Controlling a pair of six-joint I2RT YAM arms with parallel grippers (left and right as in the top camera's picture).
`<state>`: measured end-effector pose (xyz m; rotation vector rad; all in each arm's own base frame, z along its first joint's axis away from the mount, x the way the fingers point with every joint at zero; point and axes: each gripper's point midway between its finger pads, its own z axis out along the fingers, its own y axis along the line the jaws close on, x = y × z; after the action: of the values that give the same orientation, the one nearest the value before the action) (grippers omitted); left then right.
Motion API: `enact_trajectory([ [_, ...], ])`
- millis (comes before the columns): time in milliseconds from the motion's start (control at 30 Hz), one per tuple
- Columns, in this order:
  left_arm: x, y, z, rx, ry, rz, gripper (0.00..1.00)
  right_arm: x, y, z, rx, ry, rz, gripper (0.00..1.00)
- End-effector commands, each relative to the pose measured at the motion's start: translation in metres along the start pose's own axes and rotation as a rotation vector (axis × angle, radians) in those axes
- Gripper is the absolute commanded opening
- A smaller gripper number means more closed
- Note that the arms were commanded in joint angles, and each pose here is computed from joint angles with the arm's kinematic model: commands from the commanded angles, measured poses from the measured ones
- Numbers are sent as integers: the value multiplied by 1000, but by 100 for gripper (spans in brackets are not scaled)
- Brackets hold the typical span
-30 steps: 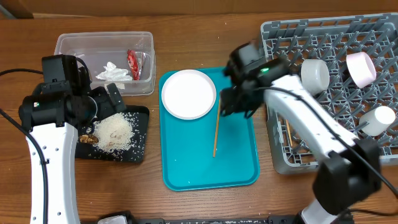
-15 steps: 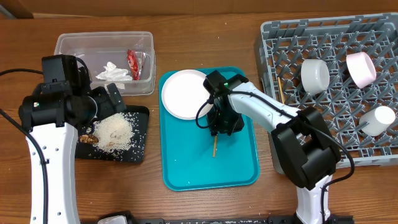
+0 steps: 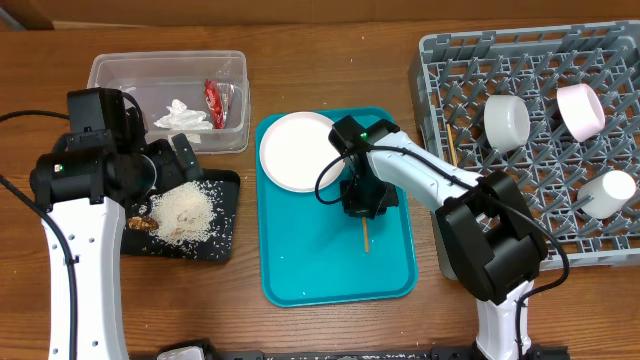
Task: Sort waste into correct bins and load items into the dishwasher
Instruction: 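Grasp the second wooden chopstick with the right gripper, then carry the second chopstick to the rack and drop it in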
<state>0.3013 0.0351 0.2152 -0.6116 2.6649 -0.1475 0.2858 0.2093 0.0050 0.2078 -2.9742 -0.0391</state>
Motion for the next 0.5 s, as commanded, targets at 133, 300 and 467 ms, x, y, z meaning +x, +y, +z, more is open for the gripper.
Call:
enact_trajectory([
  [133,-4,0,-3,0,-15,-6,100,3,-5,12,29,30,9,4],
  [300,-4,0,-3,0,-15,-6,100,-1,-11,-10,46,6,19,4],
  [467,-4,0,-3,1,-15,-6,100,-23,-30,-79,75,-172,7,4],
])
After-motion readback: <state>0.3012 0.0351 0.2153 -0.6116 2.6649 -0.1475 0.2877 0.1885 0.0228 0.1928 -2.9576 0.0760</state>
